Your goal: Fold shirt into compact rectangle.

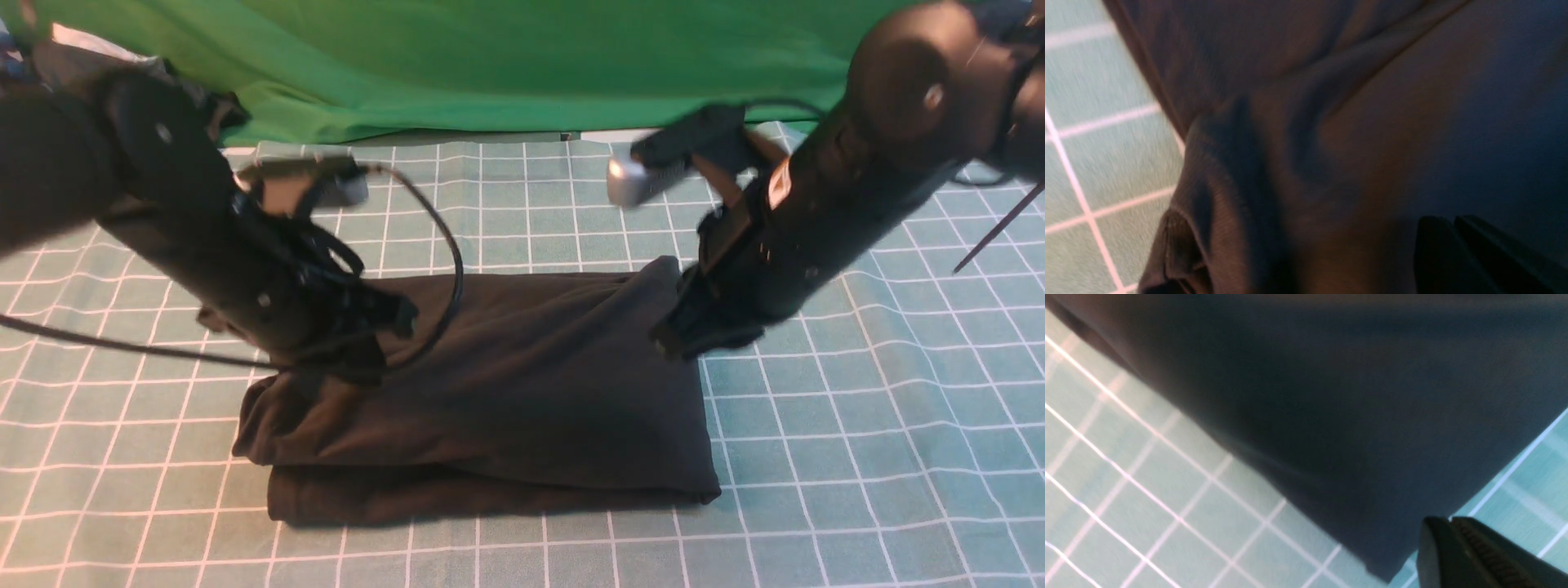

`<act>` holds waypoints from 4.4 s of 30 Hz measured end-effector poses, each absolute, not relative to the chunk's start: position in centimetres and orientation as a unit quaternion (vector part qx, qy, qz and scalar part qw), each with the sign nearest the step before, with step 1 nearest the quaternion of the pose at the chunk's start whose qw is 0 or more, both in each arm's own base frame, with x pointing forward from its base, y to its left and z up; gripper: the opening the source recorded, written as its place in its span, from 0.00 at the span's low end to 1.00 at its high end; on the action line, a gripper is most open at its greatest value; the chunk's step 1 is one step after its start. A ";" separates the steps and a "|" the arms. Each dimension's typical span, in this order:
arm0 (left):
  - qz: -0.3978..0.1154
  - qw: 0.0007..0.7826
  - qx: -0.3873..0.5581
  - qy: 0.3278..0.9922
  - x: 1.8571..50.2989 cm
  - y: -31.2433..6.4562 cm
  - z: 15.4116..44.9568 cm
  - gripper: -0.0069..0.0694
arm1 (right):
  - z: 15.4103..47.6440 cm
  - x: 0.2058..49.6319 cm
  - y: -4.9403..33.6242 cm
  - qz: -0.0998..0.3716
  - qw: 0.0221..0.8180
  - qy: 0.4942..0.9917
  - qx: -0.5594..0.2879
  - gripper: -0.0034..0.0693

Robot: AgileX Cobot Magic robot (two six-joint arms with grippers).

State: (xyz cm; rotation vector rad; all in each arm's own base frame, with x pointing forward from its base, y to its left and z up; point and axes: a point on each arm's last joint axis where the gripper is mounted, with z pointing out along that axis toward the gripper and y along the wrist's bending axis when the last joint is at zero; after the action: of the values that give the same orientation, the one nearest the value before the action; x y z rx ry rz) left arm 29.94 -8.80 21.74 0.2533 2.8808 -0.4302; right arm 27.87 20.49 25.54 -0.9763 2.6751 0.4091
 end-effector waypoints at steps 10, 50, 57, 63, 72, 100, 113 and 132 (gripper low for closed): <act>-0.106 0.103 0.062 0.987 28.4 -7.7 16.7 0.09 | 17.3 27.2 19.9 0.113 0.047 0.943 -0.309 0.08; -0.104 0.186 0.035 0.976 24.9 -5.7 23.8 0.10 | 28.8 25.4 17.8 0.130 0.236 0.908 -0.320 0.08; -0.125 0.345 0.050 0.929 19.2 -4.7 32.2 0.10 | 41.4 17.6 11.9 0.150 0.495 0.808 -0.283 0.08; -0.133 0.465 0.065 0.873 12.2 -3.5 36.9 0.10 | 45.2 9.9 6.6 0.162 0.654 0.695 -0.250 0.08; -0.149 0.518 0.054 0.841 6.1 -2.5 35.5 0.10 | 37.8 4.0 2.6 0.193 0.769 0.577 -0.196 0.08; -0.210 0.535 0.023 0.818 6.9 -3.2 30.4 0.10 | 32.6 3.7 2.3 0.234 0.813 0.511 -0.149 0.22; -0.172 0.558 0.047 0.810 7.1 -2.9 30.5 0.10 | 32.6 3.7 2.3 0.234 0.813 0.511 -0.149 0.25; 0.003 0.664 0.004 0.748 5.6 -0.1 19.4 0.10 | 32.6 3.6 2.3 0.234 0.814 0.511 -0.149 0.30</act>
State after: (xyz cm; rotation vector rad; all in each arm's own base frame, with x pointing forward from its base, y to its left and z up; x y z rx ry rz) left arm 5.61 -0.09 19.37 0.0093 1.6895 0.0078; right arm 3.65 2.29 32.57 -0.3187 1.0905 0.4995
